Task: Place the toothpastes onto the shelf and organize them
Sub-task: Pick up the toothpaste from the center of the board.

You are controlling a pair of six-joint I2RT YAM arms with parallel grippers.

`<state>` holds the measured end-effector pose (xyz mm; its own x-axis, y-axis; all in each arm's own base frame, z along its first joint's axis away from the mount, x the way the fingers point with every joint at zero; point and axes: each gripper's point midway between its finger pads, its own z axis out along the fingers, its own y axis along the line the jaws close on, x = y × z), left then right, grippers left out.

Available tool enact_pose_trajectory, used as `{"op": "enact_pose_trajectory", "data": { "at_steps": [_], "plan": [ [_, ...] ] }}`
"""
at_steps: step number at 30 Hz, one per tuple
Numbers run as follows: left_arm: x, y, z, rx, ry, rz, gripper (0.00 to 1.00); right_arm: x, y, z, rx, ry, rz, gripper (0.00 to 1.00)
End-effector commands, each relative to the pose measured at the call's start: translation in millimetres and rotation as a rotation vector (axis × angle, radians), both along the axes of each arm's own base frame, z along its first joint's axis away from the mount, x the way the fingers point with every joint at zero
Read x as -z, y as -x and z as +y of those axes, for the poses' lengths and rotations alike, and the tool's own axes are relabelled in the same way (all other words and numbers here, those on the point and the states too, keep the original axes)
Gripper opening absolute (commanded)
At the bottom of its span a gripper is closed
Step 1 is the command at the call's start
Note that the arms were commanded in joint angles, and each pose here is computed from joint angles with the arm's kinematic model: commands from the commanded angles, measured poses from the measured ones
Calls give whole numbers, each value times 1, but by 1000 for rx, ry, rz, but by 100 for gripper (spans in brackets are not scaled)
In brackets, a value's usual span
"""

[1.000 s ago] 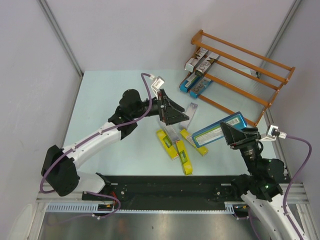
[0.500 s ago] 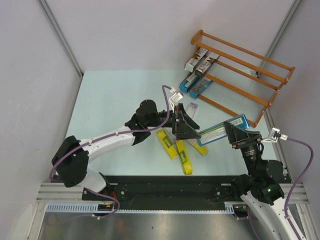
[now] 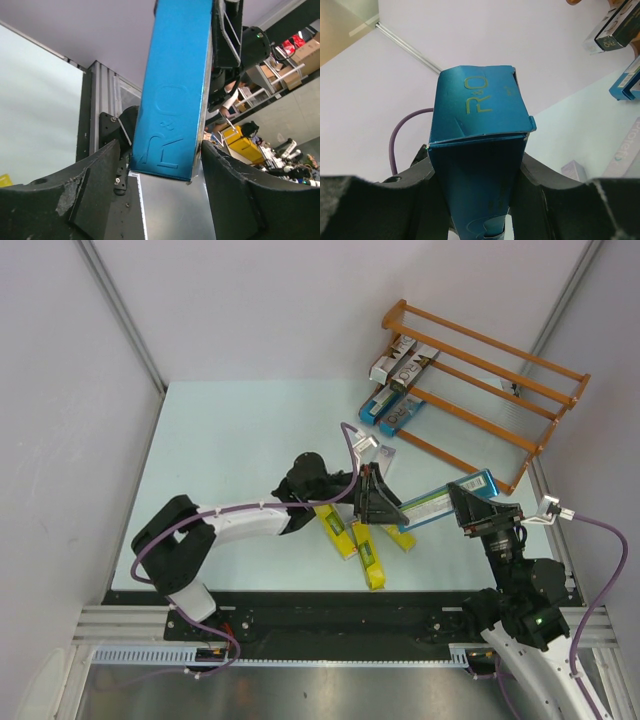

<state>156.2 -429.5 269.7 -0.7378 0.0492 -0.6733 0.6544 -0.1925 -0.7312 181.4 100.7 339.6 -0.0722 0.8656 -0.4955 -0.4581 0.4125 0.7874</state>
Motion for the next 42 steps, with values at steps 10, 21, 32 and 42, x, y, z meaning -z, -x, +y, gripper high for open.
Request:
{"op": "enact_pose_trajectory", "data": {
  "at_steps": [10, 21, 32, 42],
  "plan": [
    [-12, 37, 4, 118, 107, -44, 50, -42, 18, -12, 11, -67, -115, 29],
    [-17, 43, 8, 152, 160, -19, 32, -43, 19, -13, 17, -59, -119, 34],
    [-17, 10, 22, -45, 95, -49, 28, -37, 14, -17, 49, -45, -92, 83],
    [8, -18, 63, -254, 27, -19, 28, -31, 9, -20, 79, -38, -60, 92]
  ]
}}
